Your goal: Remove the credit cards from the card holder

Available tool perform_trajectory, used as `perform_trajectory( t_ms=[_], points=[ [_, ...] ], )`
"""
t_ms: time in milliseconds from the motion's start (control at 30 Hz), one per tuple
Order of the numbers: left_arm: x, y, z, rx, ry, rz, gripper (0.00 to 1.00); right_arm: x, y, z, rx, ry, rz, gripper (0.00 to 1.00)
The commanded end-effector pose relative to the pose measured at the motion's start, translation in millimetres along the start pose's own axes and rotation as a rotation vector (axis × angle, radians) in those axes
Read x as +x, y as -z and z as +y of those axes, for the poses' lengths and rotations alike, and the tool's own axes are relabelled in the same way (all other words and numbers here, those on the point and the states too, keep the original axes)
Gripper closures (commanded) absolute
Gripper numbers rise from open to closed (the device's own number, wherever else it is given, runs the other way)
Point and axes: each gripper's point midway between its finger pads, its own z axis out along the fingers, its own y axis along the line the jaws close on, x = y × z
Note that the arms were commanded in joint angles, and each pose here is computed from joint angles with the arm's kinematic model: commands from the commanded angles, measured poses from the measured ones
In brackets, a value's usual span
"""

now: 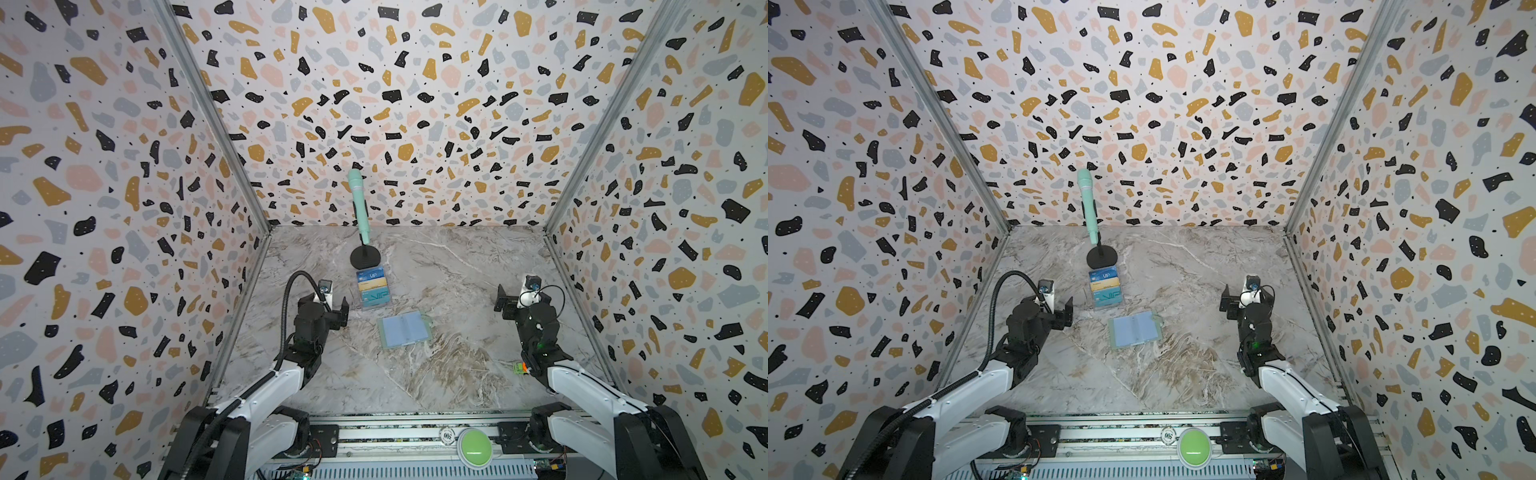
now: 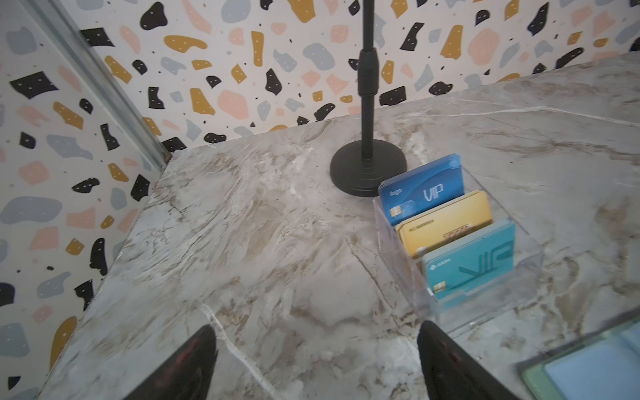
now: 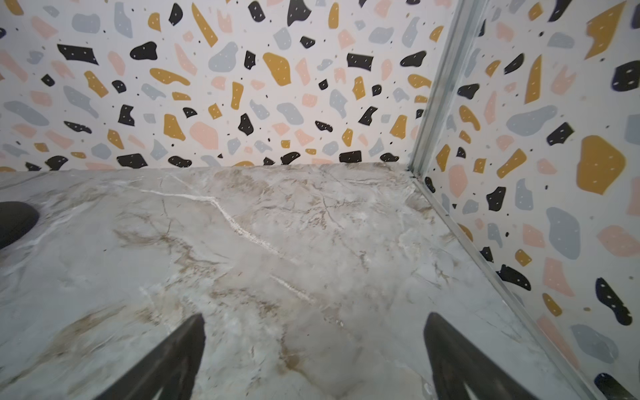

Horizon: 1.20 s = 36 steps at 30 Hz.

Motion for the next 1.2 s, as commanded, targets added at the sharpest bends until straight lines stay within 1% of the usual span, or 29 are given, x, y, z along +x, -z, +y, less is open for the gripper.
perform_trajectory(
  t_ms=[0,100,167,233,300,400,433,567,667,700,733,767,833,933,1033,1100,1167],
  points=[
    [-27,0,19,-0.088,0.083,-0.166,0.07,-18,1,-19,0.085,-0.001,-0.142,0.01],
    [-14,-12,18,-0.095,0.071,-0.115,0.05,-6,-8,-21,0.091,0.023,-0.108,0.01],
    [-7,-17,21,-0.114,0.073,-0.102,0.0,3,-12,-18,0.072,0.03,-0.076,0.01],
    [-6,-20,23,-0.122,0.054,-0.078,0.0,11,-13,-19,0.07,0.027,-0.065,0.01],
    [-9,-18,27,-0.145,0.033,-0.095,0.0,19,-12,-21,0.068,0.014,-0.072,0.01],
    [-15,-5,33,-0.171,0.011,-0.172,0.0,23,-11,-22,0.068,0.009,-0.093,0.01],
    [-16,-2,34,-0.174,0.01,-0.196,0.0,25,-14,-20,0.058,0.015,-0.078,0.01],
    [-10,-6,35,-0.166,0.011,-0.188,0.0,28,-17,-17,0.045,0.022,-0.064,0.01],
    [-8,-10,37,-0.166,0.02,-0.171,0.0,35,-19,-16,0.036,0.023,-0.052,0.01],
    [-8,-11,38,-0.163,0.023,-0.173,0.0,29,-20,-17,0.038,0.025,-0.089,0.01],
    [-8,-12,39,-0.164,0.027,-0.169,0.0,30,-25,-13,0.023,0.035,-0.076,0.01],
    [-7,-13,40,-0.163,0.034,-0.166,0.0,37,-29,-12,0.013,0.033,-0.029,0.01],
    [-6,-14,43,-0.169,0.048,-0.165,0.0,39,-30,-13,0.003,0.027,-0.02,0.01],
    [-3,-12,49,-0.18,0.075,-0.184,0.0,38,-31,-13,0.003,0.026,-0.021,0.01],
    [3,-3,56,-0.2,0.114,-0.238,0.0,39,-31,-13,0.004,0.026,-0.019,0.01],
    [6,-10,55,-0.187,0.105,-0.191,0.0,39,-30,-13,0.004,0.026,-0.02,0.01],
    [5,-12,61,-0.201,0.134,-0.2,0.0,38,-30,-13,0.004,0.026,-0.021,0.01]
  ],
)
